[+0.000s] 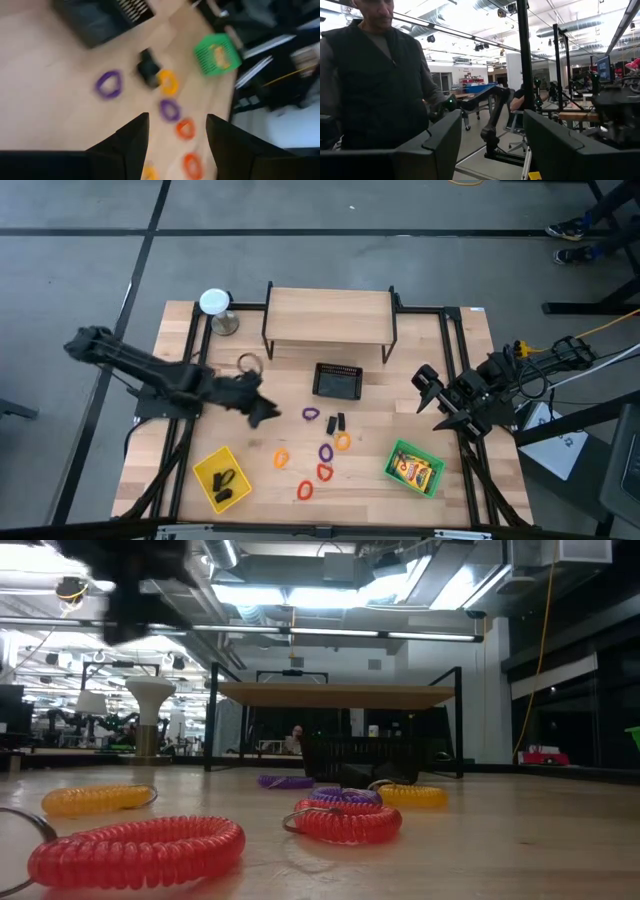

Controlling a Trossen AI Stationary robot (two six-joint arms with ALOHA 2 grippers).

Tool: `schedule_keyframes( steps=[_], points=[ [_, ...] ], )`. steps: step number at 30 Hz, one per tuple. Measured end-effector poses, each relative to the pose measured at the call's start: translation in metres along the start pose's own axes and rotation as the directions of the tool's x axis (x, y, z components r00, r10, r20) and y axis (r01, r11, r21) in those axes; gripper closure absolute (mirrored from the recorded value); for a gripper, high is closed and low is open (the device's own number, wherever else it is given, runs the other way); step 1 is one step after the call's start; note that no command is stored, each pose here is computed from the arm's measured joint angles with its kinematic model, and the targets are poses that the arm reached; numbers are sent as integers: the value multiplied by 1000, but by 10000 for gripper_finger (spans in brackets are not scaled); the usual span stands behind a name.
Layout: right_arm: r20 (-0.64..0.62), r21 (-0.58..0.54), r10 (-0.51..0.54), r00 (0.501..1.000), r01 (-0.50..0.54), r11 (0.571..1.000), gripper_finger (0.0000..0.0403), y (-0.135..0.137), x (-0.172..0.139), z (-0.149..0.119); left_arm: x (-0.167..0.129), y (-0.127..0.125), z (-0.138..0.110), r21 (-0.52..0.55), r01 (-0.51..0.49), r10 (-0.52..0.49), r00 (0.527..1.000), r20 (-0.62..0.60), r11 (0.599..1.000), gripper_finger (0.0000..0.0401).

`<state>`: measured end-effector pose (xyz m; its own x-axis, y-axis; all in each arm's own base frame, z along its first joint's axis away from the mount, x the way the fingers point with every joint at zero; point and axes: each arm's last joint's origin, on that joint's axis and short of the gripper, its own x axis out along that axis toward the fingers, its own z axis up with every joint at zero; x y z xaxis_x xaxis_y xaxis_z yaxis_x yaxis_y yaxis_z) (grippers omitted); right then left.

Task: Pick & Place Office Desk Supplies
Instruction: Put the left black rubber band into the yellow basket

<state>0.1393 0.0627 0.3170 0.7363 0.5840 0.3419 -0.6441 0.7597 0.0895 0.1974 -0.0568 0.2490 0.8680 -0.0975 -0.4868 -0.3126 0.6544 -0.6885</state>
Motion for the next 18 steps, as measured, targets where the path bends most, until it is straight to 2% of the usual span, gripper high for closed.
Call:
schedule_keyframes(
  steps=[3, 6, 11, 18],
  points=[
    [-4, 1, -1, 1000, 1, 1000, 188, 0, 0, 0, 26, 2, 16, -50, 84, -83, 996, 10, 995, 209],
    [-10, 2, 20, 1000, -20, 1000, 189, 0, 0, -1, 52, 11, 23, -80, 109, -110, 994, 2, 991, 209],
    [-17, 23, 49, 999, -48, 999, 189, 1, 0, -1, 95, 29, 20, -131, 122, -132, 989, -72, 984, 209],
    [-24, 28, 49, 999, -48, 998, 188, 1, 0, -2, 137, 38, 18, -192, 193, -210, 975, -71, 962, 209]
  ],
)
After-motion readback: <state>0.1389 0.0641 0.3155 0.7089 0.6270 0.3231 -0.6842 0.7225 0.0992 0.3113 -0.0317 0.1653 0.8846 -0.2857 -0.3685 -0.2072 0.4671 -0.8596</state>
